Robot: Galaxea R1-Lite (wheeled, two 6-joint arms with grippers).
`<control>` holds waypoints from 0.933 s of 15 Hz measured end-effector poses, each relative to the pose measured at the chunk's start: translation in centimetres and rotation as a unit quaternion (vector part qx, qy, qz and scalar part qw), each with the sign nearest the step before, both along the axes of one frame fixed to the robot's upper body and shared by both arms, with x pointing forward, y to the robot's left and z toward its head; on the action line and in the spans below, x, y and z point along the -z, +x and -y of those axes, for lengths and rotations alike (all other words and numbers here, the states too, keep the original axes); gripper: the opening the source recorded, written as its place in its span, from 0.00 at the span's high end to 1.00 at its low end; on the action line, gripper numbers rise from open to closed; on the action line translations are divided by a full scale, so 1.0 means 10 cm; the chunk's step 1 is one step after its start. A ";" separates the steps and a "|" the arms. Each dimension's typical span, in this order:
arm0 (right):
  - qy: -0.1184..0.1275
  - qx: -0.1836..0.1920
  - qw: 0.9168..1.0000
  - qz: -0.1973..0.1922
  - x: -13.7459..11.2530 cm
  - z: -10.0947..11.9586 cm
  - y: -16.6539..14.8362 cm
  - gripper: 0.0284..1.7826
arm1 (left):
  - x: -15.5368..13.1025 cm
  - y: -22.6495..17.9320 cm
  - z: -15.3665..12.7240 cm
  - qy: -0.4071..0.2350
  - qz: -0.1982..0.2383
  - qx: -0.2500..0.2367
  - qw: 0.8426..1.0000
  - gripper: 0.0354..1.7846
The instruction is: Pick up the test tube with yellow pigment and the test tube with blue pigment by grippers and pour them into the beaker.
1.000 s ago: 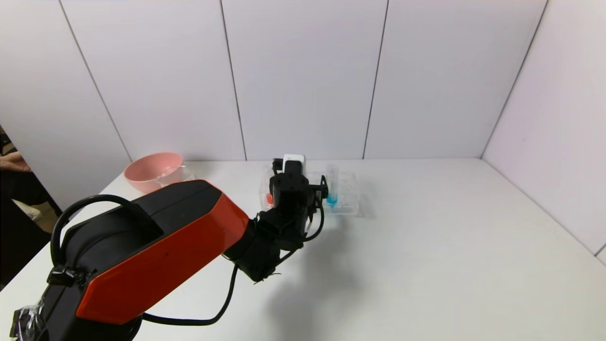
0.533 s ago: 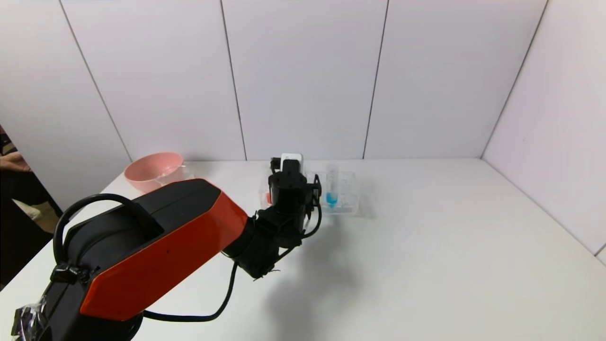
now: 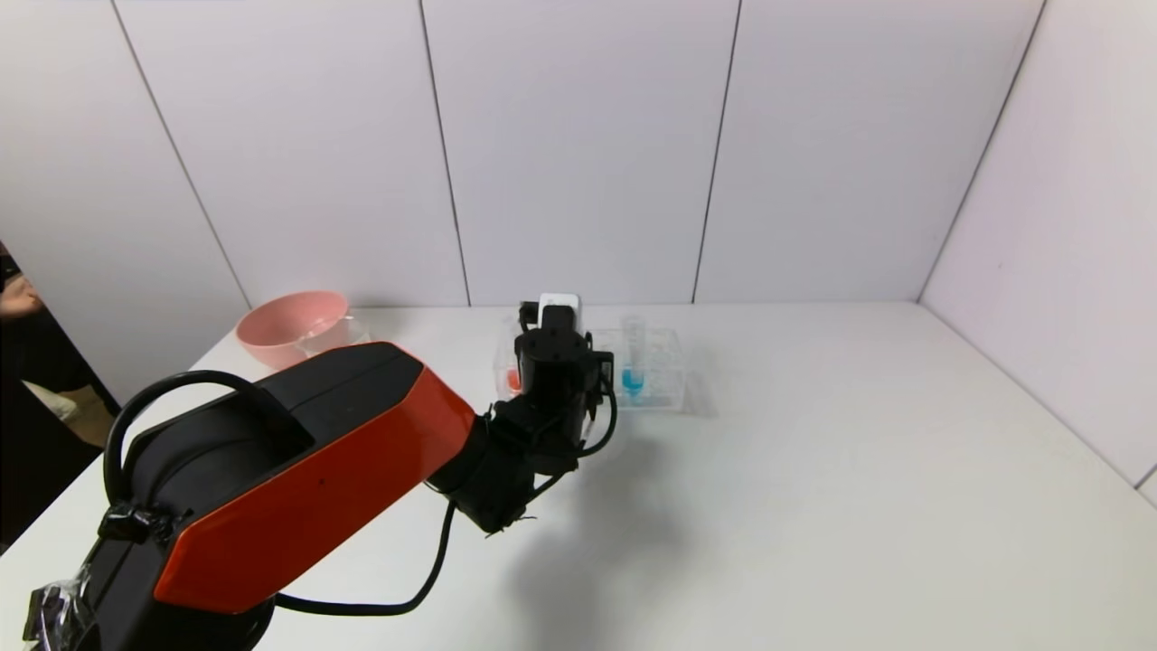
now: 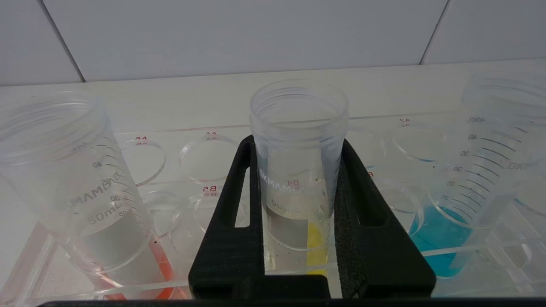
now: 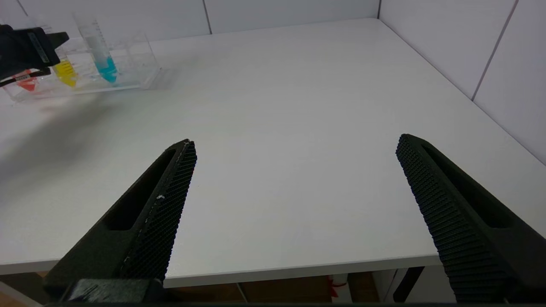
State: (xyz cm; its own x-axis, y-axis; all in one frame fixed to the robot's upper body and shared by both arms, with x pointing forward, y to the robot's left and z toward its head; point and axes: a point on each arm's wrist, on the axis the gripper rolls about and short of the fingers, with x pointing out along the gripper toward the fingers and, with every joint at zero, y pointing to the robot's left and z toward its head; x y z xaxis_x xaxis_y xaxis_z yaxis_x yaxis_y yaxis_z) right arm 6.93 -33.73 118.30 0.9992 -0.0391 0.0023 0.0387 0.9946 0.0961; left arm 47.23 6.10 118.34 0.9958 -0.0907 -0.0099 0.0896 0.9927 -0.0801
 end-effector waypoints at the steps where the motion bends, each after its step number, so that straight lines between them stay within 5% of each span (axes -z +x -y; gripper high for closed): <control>1: 0.000 0.000 1.000 0.000 0.00 0.00 0.00 0.04 | 0.00 0.00 0.00 0.000 0.000 0.000 1.000 0.75; 14: 0.000 0.000 1.000 0.000 0.00 0.00 0.00 0.04 | -0.39 -0.13 -0.03 0.000 0.005 0.000 1.000 0.75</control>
State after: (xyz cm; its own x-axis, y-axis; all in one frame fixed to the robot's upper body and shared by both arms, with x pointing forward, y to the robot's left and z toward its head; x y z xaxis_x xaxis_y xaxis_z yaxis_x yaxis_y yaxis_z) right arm 6.93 -33.73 118.29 0.9992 -0.0391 0.0019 0.0388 0.9947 0.0957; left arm 45.98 6.40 122.21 0.9958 -0.0911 -0.0005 0.0908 0.9928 -0.0783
